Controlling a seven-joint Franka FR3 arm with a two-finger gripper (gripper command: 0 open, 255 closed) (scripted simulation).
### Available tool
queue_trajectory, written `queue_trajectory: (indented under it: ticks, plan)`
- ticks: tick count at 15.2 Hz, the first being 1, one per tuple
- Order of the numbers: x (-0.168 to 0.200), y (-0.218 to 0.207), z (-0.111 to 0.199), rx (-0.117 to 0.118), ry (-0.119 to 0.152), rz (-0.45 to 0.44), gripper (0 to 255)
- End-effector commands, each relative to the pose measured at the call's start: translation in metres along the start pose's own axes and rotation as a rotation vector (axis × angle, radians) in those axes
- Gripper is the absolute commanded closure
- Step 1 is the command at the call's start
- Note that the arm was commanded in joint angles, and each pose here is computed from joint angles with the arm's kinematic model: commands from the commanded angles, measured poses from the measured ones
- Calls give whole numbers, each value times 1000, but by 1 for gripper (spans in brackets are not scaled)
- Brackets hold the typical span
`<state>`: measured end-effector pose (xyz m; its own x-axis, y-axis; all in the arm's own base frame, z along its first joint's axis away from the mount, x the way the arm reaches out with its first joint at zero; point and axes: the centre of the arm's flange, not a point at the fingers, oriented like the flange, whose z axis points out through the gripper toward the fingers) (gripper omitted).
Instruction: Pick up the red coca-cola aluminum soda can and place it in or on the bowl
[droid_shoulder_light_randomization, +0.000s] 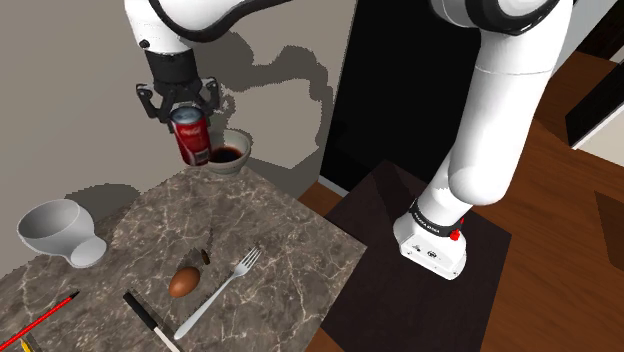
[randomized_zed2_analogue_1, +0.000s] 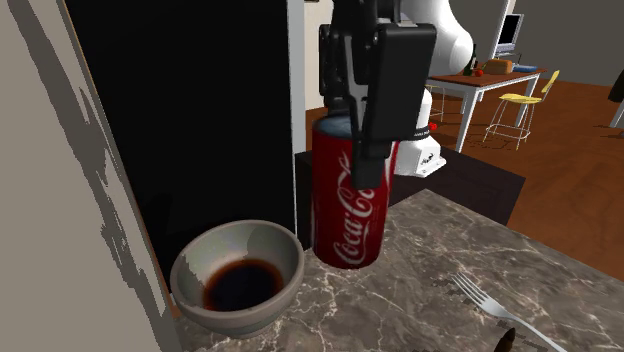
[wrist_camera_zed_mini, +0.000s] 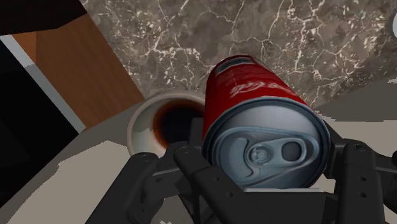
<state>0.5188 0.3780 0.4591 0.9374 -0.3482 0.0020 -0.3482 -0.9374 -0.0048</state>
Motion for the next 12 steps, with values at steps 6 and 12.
queue_trajectory:
  ticks: [6, 12]
  plan:
    - [76, 54, -14, 0, 0, -1, 255]
    - [114, 80, -5, 0, 0, -1, 255]
